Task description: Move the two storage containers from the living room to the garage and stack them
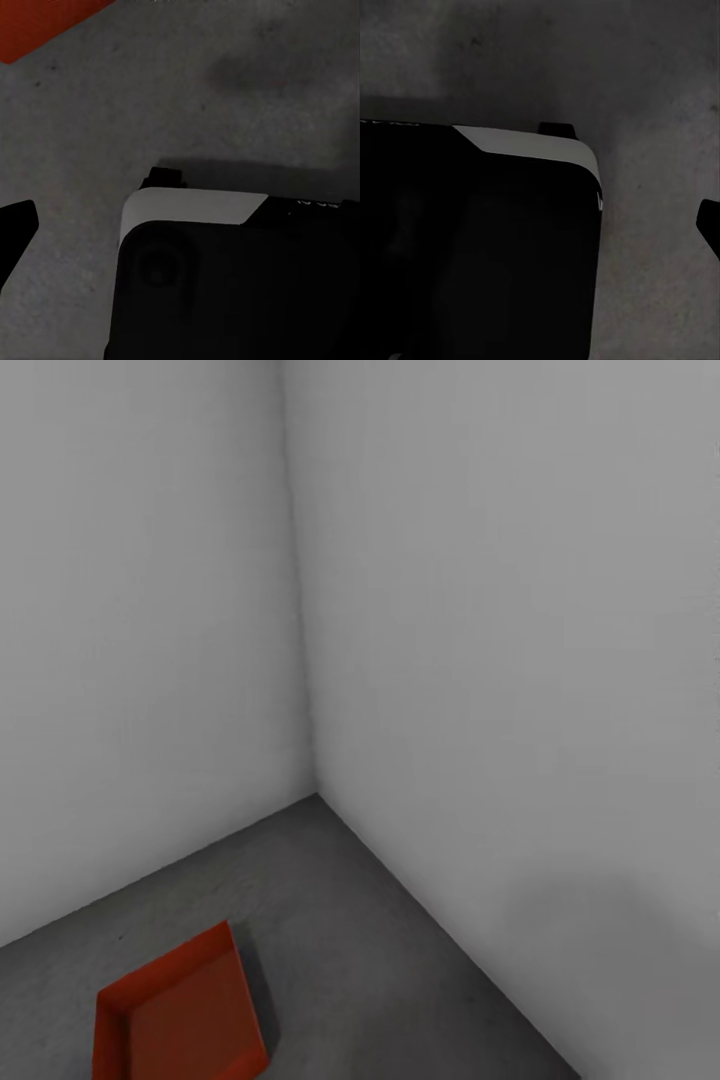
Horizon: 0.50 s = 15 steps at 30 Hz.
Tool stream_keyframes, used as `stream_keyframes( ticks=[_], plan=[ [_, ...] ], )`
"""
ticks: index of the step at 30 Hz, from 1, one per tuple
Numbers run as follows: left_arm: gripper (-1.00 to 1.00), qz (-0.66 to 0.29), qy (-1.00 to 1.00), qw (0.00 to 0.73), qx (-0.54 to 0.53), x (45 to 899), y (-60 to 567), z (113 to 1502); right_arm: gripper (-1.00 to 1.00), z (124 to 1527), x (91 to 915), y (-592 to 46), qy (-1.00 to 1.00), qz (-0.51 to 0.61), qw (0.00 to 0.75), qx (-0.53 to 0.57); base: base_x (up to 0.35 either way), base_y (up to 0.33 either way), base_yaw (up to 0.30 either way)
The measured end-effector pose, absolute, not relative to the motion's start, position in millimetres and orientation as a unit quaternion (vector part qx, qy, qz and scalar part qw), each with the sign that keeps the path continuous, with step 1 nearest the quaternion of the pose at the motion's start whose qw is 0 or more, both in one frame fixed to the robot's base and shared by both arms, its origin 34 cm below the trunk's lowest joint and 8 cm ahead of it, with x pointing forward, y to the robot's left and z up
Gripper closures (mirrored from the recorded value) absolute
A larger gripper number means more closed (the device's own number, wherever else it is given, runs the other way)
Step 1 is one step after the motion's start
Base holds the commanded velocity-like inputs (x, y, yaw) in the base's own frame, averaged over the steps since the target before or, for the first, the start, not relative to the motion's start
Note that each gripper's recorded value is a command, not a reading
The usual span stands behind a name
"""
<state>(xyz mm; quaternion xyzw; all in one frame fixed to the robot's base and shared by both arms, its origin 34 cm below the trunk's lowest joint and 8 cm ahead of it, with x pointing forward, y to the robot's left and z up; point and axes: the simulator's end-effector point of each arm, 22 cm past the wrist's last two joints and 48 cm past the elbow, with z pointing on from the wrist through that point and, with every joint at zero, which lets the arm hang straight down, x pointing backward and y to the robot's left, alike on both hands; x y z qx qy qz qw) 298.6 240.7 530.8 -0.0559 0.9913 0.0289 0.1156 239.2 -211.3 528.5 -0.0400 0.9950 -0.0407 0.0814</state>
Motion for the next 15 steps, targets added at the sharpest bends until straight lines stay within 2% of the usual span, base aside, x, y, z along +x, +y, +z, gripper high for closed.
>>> stream_keyframes(
  ticks=[6, 15],
  plan=[
    [-1.00, 0.029, 0.991, 0.116, -0.056, 298.6, 240.7, 530.8, -1.00, 528.6, 239.6, -211.6, 0.995, -0.041, 0.082, -0.042, 0.000, 0.000, -0.065],
    [-1.00, 0.029, 0.991, 0.116, -0.056, 298.7, 240.7, 530.8, -1.00, 528.6, 239.6, -211.6, 0.995, -0.041, 0.082, -0.041, 0.000, 0.000, -0.223]
  ],
)
